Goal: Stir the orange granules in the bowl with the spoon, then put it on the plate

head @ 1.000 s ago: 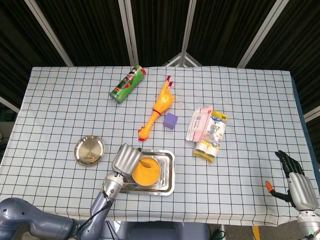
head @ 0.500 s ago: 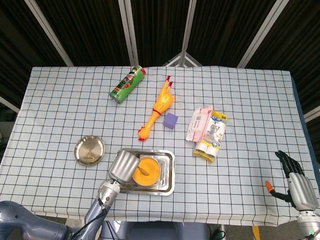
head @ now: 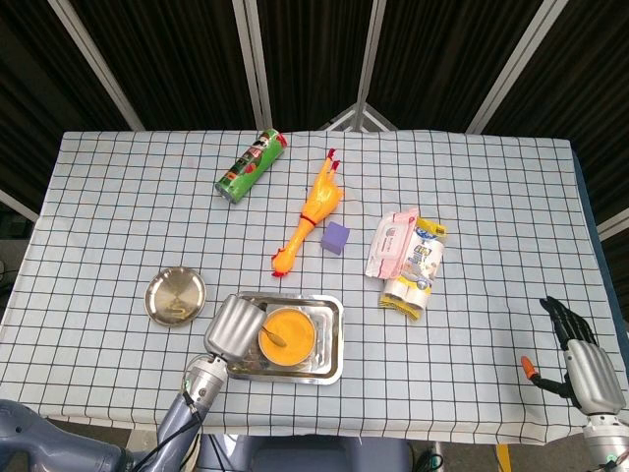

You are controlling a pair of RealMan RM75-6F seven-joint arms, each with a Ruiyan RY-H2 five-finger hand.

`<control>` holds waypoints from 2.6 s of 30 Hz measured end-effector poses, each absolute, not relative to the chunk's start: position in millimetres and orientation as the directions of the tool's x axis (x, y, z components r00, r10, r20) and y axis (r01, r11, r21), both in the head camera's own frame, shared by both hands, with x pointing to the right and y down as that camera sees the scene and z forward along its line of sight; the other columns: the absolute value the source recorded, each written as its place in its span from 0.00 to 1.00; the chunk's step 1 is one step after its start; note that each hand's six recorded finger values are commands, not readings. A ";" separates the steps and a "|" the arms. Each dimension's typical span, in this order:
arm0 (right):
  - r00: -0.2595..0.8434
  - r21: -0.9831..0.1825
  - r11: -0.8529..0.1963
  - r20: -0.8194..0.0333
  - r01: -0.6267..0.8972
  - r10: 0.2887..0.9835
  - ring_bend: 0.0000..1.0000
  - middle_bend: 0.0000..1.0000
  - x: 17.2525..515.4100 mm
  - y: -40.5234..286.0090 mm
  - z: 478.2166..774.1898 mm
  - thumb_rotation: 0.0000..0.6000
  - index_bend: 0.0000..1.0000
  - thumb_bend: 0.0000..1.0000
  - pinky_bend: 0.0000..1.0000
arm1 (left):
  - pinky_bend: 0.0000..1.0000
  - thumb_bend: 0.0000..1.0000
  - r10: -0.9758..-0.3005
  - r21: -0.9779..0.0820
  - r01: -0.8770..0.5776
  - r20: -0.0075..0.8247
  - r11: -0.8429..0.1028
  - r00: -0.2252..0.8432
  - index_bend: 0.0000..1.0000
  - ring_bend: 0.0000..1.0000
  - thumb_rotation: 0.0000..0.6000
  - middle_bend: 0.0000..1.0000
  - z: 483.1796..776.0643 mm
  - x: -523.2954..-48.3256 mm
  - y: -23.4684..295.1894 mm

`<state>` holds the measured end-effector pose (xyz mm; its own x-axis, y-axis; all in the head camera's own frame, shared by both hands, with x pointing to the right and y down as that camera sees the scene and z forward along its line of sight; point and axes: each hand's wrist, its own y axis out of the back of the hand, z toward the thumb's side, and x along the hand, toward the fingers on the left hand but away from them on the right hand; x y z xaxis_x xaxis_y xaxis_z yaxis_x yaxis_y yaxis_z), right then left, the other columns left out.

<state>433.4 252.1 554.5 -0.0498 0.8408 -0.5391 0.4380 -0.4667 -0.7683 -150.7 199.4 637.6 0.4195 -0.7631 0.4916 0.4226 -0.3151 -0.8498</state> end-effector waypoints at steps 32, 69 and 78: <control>-0.050 -0.762 -0.472 -0.547 0.443 0.836 0.00 0.00 432.9 252.5 555.0 1.00 0.00 0.40 0.00 | 0.99 0.77 -0.801 -0.849 0.410 0.484 -0.333 0.352 0.84 1.00 1.00 1.00 657.5 -143.9 181.5; -0.053 -0.763 -0.472 -0.547 0.441 0.835 0.00 0.00 433.2 252.4 554.8 1.00 0.00 0.40 0.00 | 0.99 0.77 -0.742 -0.782 0.244 0.622 -0.573 0.249 0.84 1.00 1.00 1.00 647.2 -167.1 174.0; -0.055 -0.770 -0.472 -0.544 0.428 0.837 0.00 0.00 434.1 252.5 555.4 1.00 0.00 0.40 0.00 | 0.99 0.77 -0.801 -0.841 0.214 0.539 -0.497 0.260 0.83 1.00 1.00 1.00 633.3 -176.5 150.8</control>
<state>434.1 252.5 555.4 -0.0549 0.8373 -0.5440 0.4280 -0.4725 -0.7704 -176.5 150.8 633.3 0.2596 -0.8013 0.5390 0.2138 -0.4965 -0.8413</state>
